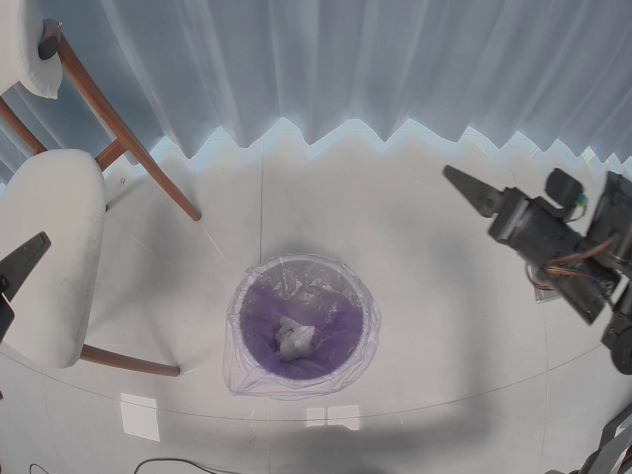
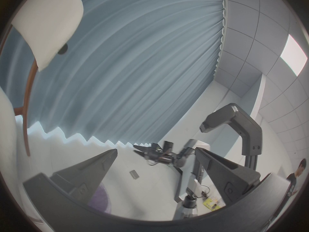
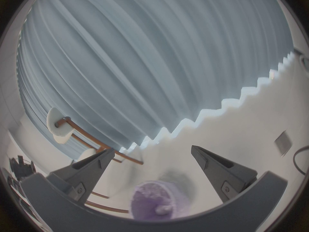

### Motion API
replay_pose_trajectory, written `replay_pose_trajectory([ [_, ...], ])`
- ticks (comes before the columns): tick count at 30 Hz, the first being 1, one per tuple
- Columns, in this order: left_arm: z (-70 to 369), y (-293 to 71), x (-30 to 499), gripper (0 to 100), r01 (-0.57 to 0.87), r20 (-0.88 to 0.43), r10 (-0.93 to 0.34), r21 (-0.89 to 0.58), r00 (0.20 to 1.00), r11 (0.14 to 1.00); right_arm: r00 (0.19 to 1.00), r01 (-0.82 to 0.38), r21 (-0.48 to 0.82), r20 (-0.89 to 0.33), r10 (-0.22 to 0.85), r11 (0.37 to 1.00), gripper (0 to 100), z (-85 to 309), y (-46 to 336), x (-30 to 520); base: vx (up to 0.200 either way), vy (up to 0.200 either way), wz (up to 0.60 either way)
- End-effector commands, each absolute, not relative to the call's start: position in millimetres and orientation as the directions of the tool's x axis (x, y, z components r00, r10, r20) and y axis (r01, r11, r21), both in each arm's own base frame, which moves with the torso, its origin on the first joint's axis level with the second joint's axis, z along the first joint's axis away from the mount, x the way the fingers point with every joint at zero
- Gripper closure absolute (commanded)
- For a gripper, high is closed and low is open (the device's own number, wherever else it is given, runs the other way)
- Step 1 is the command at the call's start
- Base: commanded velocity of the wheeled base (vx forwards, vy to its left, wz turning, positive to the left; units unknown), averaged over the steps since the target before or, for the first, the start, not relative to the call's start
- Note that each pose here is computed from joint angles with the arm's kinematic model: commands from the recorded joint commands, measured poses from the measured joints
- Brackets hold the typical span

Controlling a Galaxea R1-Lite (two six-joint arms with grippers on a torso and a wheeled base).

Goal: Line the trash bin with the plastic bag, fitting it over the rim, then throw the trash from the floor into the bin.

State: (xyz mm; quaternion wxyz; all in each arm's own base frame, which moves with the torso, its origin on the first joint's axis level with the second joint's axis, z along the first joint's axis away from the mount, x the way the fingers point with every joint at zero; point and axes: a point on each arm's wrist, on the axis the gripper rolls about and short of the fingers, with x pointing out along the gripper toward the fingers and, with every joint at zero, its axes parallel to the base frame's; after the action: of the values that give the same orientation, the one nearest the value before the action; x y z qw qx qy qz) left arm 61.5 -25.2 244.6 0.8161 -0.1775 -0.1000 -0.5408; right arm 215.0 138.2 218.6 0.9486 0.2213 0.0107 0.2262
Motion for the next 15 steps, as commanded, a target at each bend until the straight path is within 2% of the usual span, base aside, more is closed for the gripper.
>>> replay_pose_trajectory([
  [1, 275, 1, 54, 0, 0.653, 0.439, -0.568, -0.059, 0.696, 0.755, 0.986, -0.02, 0.073, 0.164, 0.008, 0.997, 0, 186, 6, 52, 0.0, 0.0, 0.0],
  [4, 273, 0, 35, 0, 0.519, 0.448, -0.452, -0.033, 0.771, 0.854, 0.994, 0.007, 0.056, 0.112, -0.013, 0.998, 0, 158, 1, 29, 0.0, 0.0, 0.0],
  [8, 251, -13, 13, 0, 0.446, 0.438, -0.384, -0.045, 0.813, 0.894, 0.99, 0.014, 0.053, 0.138, -0.021, 0.999, 0, 138, -2, 9, 0.0, 0.0, 0.0],
  [10, 212, -33, -15, 0, 0.461, 0.403, -0.407, -0.044, 0.82, 0.886, 0.983, -0.044, 0.05, 0.178, 0.034, 0.998, 0, 117, -1, -7, 0.0, 0.0, 0.0],
  [13, 163, -57, -43, 0, 0.462, 0.398, -0.421, -0.006, 0.815, 0.887, 0.985, -0.083, 0.026, 0.152, 0.078, 0.996, 0, 91, 2, -24, 0.0, 0.0, 0.0],
  [15, 147, -53, -33, 0, 0.401, 0.333, -0.347, -0.108, 0.877, 0.91, 0.992, -0.092, 0.027, 0.087, 0.089, 0.995, 0, 85, 2, -23, 0.0, 0.0, 0.0],
])
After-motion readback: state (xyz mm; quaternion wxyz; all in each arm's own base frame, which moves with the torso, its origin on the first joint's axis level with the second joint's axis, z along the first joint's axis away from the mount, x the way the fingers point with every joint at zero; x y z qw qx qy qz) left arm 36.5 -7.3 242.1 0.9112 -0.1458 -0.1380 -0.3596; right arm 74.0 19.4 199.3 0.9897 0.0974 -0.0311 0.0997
